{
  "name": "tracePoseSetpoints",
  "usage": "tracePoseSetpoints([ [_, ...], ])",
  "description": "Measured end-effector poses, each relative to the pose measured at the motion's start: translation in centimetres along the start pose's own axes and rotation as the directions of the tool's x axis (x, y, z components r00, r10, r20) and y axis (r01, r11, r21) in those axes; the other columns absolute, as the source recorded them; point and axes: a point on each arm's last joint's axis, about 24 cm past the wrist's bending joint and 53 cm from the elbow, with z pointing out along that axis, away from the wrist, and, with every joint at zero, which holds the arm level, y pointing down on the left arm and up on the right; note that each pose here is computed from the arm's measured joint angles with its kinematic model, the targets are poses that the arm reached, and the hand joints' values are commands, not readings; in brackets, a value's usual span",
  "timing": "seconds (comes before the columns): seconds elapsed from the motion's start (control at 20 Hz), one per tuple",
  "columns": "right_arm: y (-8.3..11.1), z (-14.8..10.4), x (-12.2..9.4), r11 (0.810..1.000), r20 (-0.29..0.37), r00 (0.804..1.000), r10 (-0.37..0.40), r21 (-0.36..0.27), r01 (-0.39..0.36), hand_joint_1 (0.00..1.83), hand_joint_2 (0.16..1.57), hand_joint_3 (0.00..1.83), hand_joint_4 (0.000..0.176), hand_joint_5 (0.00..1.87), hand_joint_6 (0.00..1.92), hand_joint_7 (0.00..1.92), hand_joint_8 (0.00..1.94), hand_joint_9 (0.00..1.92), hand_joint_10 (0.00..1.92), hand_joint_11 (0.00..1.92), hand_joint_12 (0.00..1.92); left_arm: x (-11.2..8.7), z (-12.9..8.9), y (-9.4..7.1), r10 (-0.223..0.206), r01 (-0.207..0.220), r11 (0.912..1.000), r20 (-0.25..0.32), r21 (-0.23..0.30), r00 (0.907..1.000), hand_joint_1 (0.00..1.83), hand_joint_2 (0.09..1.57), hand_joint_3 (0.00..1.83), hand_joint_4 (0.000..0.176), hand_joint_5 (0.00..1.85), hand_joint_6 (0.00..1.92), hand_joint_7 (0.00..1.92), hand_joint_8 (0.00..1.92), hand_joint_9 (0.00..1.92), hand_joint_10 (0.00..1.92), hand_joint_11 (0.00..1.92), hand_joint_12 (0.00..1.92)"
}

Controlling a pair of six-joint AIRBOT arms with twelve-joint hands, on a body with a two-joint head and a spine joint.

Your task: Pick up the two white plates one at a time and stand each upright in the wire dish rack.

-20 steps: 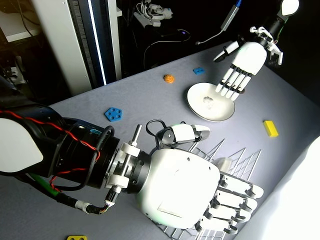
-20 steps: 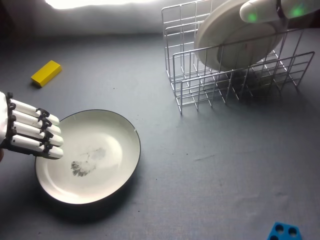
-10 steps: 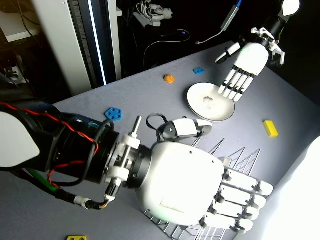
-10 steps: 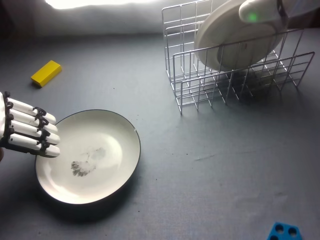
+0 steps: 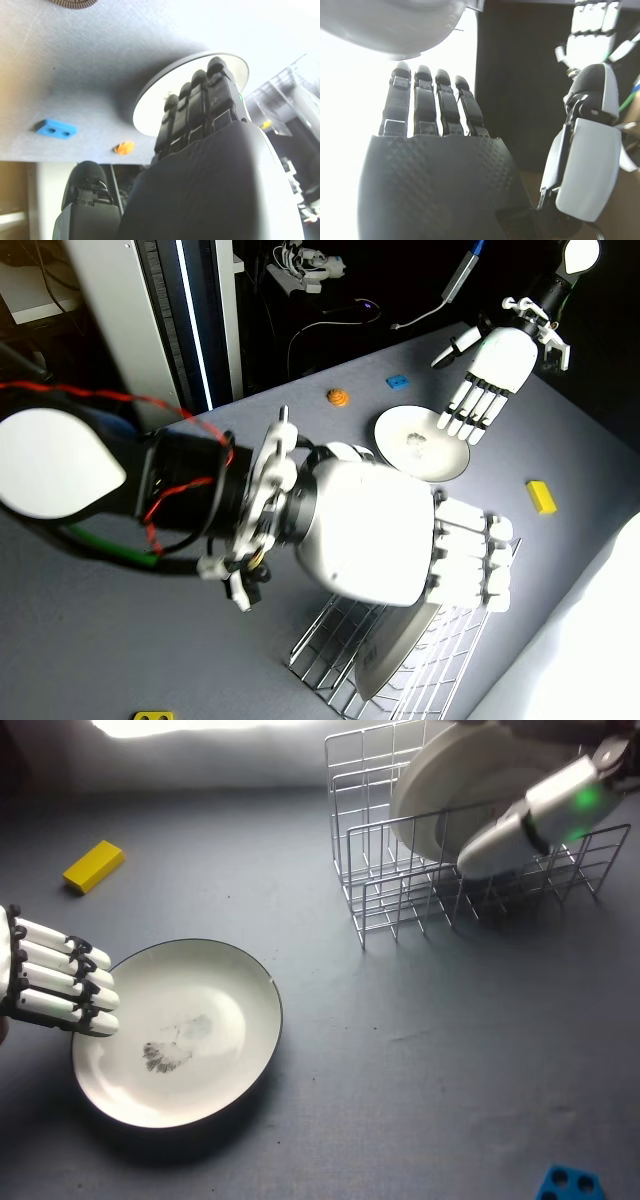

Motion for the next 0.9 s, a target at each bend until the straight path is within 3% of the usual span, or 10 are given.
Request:
tracePoseSetpoints([
  [0.05, 1.4, 0.0, 1.1, 0.996, -0.018, 0.996, -0.088, -0.023, 0.088, 0.62, 0.79, 0.00, 0.000, 0.00, 0.00, 0.00, 0.00, 0.00, 0.00, 0.00, 0.00, 0.3, 0.0, 0.2, -0.001, 0.001, 1.0000, -0.006, -0.006, 1.0000, 0.00, 1.10, 0.00, 0.000, 0.00, 0.00, 0.00, 0.00, 0.00, 0.00, 0.00, 0.00],
  [0.15, 4.9, 0.1, 3.5, 0.967, -0.039, 0.969, -0.242, -0.095, 0.238, 0.59, 0.79, 0.00, 0.000, 0.00, 0.00, 0.00, 0.00, 0.00, 0.00, 0.00, 0.00, 0.3, 0.1, 0.3, -0.001, 0.001, 1.0000, -0.008, -0.008, 1.0000, 0.00, 1.10, 0.00, 0.000, 0.00, 0.00, 0.01, 0.00, 0.00, 0.00, 0.00, 0.00],
  [0.25, 7.6, 0.4, 5.1, 0.950, -0.028, 0.958, -0.284, -0.141, 0.278, 0.60, 0.77, 0.00, 0.000, 0.00, 0.00, 0.00, 0.00, 0.00, 0.00, 0.00, 0.00, 0.4, 0.2, 0.2, -0.004, 0.004, 1.0000, -0.010, -0.006, 0.9999, 0.00, 1.10, 0.00, 0.000, 0.00, 0.00, 0.01, 0.00, 0.00, 0.00, 0.00, 0.00],
  [0.35, 9.0, 0.5, 6.5, 0.939, -0.022, 0.950, -0.311, -0.164, 0.304, 0.63, 0.77, 0.00, 0.000, 0.00, 0.00, 0.00, 0.00, 0.00, 0.00, 0.00, 0.00, 0.8, 0.2, 0.3, -0.007, 0.007, 0.9999, -0.018, -0.009, 0.9998, 0.00, 1.09, 0.00, 0.000, 0.01, 0.00, 0.01, 0.00, 0.00, 0.00, 0.00, 0.00],
  [0.5, 8.9, 0.9, 9.9, 0.916, -0.064, 0.922, -0.381, -0.158, 0.368, 0.66, 0.79, 0.00, 0.000, 0.00, 0.00, 0.00, 0.00, 0.00, 0.00, 0.00, 0.00, 1.1, 0.2, 0.4, -0.011, 0.011, 0.9999, -0.027, -0.012, 0.9996, 0.00, 1.09, 0.00, 0.000, 0.00, 0.00, 0.00, 0.00, 0.00, 0.00, 0.00, 0.00],
  [0.6, 8.7, 1.3, 12.0, 0.918, -0.110, 0.918, -0.382, -0.161, 0.362, 0.64, 0.80, 0.00, 0.000, 0.00, 0.00, 0.00, 0.00, 0.00, 0.00, 0.00, 0.00, 1.1, 0.3, 0.5, -0.012, 0.012, 0.9998, -0.025, -0.015, 0.9996, 0.00, 1.09, 0.00, 0.000, 0.00, 0.00, 0.00, 0.00, 0.00, 0.00, 0.00, 0.00],
  [0.9, 9.2, 2.2, 15.3, 0.905, -0.165, 0.896, -0.412, -0.190, 0.381, 0.64, 0.80, 0.00, 0.000, 0.00, 0.00, 0.00, 0.00, 0.00, 0.00, 0.00, 0.00, 2.0, 0.6, 0.5, -0.034, 0.034, 0.9993, -0.042, -0.013, 0.9985, 0.00, 1.09, 0.00, 0.000, 0.00, 0.00, 0.00, 0.00, 0.00, 0.00, 0.00, 0.00],
])
